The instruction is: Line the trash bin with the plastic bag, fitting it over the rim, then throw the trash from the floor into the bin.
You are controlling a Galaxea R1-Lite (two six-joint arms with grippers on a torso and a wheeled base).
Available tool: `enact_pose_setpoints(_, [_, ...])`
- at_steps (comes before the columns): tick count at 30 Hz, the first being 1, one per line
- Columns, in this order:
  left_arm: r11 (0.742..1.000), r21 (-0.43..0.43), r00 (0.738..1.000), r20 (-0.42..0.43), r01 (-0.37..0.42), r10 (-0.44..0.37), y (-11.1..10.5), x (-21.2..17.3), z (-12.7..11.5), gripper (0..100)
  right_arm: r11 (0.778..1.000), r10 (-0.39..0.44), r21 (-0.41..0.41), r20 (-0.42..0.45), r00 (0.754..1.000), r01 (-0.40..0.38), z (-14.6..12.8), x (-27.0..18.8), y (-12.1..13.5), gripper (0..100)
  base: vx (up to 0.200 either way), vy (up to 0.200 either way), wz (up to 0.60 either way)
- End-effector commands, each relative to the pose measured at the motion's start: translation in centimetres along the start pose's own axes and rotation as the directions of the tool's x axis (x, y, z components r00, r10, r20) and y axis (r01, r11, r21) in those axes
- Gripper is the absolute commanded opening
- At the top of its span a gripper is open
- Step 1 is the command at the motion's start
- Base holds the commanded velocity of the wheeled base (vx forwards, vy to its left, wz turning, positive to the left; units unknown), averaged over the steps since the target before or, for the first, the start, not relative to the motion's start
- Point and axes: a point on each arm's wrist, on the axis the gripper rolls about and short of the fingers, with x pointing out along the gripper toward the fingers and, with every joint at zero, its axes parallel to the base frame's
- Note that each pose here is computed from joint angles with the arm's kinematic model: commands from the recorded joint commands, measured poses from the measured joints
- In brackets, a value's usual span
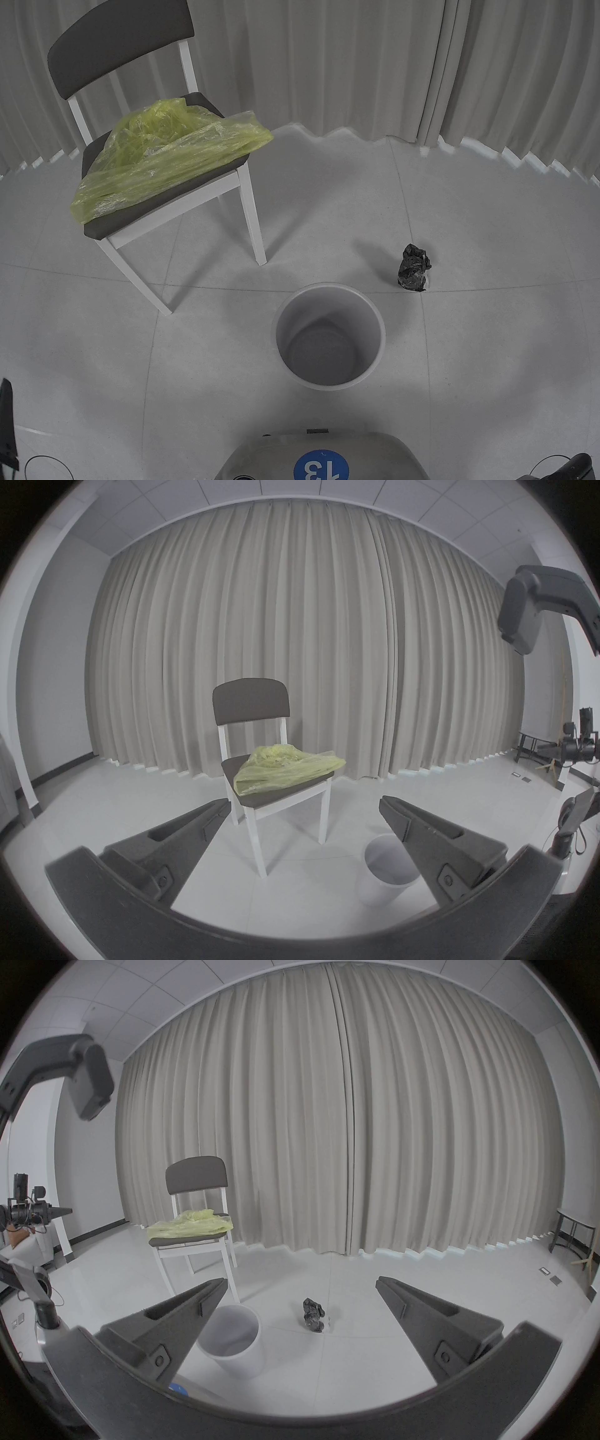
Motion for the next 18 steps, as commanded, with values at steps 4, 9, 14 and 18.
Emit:
enact_pose_setpoints(4, [0.968,0.208,0.935,-0.294,-0.138,0.197,1.9,10.9,6.5,100,0.999,0.036,0.027,-0.065,0.997,-0.035,7.4,13.5,-2.0,100,0.0,0.0,0.0])
enact_pose_setpoints(9, [0.974,0.163,0.909,-0.362,-0.157,0.207,2.8,16.2,6.5,100,0.996,0.041,0.082,-0.075,0.996,-0.035,7.0,15.3,-2.1,100,0.0,0.0,0.0])
enact_pose_setpoints(14, [0.967,0.105,0.862,-0.437,-0.233,0.255,5.8,21.8,5.4,100,0.985,0.038,0.169,-0.094,0.995,-0.022,7.0,16.2,-2.1,100,0.0,0.0,0.0])
enact_pose_setpoints(18, [0.958,0.087,0.83,-0.482,-0.275,0.281,8.9,24.6,4.2,100,0.974,0.046,0.226,-0.118,0.992,-0.018,6.6,17.1,-2.2,100,0.0,0.0,0.0])
